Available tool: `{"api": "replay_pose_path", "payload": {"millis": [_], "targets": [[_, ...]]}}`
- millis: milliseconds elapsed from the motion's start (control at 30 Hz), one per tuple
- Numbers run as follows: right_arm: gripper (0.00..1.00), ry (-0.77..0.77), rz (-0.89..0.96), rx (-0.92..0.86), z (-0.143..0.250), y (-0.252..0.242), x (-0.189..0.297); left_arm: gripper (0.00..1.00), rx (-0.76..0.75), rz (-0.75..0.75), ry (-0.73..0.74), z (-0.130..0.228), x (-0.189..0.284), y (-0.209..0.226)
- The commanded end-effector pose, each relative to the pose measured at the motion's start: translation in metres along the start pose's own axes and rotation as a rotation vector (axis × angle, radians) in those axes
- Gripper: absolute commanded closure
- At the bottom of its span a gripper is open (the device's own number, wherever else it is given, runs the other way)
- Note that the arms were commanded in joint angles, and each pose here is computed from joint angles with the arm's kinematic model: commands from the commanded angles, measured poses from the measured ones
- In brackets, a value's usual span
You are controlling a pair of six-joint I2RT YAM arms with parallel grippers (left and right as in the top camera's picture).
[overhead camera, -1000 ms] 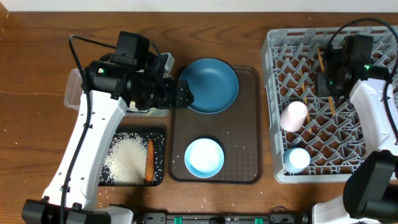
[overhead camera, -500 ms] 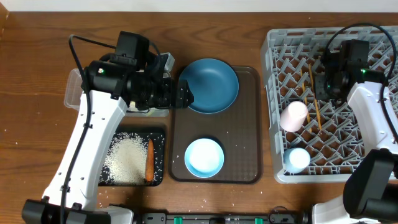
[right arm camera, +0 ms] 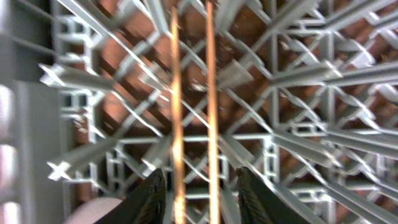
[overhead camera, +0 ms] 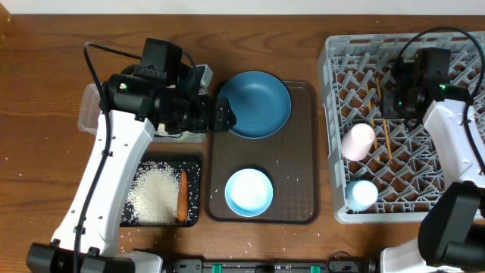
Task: Sort waste into correct bins and load items into the dishwasher rack
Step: 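Release the chopstick and raise the right gripper, then move the right gripper down-left to the light-blue bowl on the tray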
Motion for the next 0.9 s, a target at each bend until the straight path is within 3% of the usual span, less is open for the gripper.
{"api": "replay_pose_path", "payload": {"millis": [0, 467, 867], "targets": [[0.66, -0.028, -0.117, -0.043, -0.004, 0.019, 0.003, 0.03, 0.008, -0.012, 0.004, 0.000, -0.002, 0.004], [0.69, -0.030, -0.234, 0.121, -0.009, 0.096, 0.006, 0.03, 0.008, -0.012, 0.004, 0.000, -0.002, 0.004], [0.67, -0.017, -0.360, 0.378, 0.011, 0.206, 0.021, 0.03, 0.008, -0.012, 0.004, 0.000, -0.002, 0.004]]}}
Point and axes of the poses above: each gripper's point midway between its finger pads, its own x axis back along the fingers, its own y axis along the line the jaws close on, z = x × y, the point moved 3 cm from there along x, back along the fingers, and after that the axes turned 4 degrees about x, right-handed, at the moved point
